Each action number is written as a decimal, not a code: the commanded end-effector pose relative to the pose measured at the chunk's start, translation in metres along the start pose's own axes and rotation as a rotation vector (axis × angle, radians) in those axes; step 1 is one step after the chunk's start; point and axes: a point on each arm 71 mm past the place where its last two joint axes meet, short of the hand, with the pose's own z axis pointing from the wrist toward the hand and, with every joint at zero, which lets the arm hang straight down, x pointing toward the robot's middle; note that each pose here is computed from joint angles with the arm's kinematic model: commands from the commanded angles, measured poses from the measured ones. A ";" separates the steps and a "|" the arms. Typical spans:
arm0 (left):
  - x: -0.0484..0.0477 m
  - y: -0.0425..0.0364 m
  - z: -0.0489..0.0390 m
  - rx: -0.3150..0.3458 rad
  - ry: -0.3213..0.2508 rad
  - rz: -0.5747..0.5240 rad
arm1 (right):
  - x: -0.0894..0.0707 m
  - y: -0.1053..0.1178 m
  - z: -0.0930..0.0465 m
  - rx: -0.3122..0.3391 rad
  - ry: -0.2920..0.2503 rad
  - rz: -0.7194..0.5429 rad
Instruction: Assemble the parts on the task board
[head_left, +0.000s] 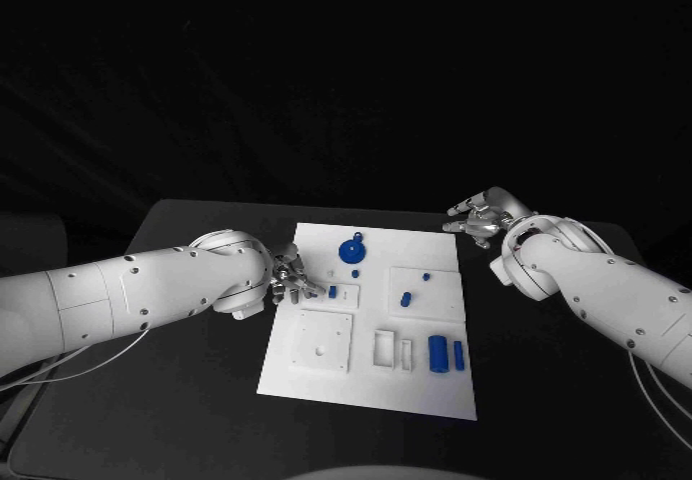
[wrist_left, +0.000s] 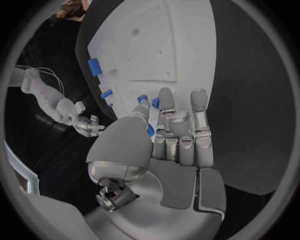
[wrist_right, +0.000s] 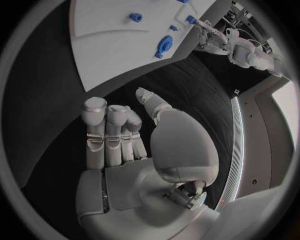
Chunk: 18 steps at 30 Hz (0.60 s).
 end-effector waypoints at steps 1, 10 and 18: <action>0.0074 0.0029 0.0019 -0.028 0.020 0.018 | 0.001 0.001 0.000 -0.010 0.003 -0.003; 0.0111 0.0019 0.0036 -0.039 0.042 0.038 | 0.001 0.001 0.000 -0.010 0.006 -0.004; 0.0149 0.0032 0.0056 -0.057 0.037 0.051 | 0.001 0.001 0.000 -0.010 0.006 -0.004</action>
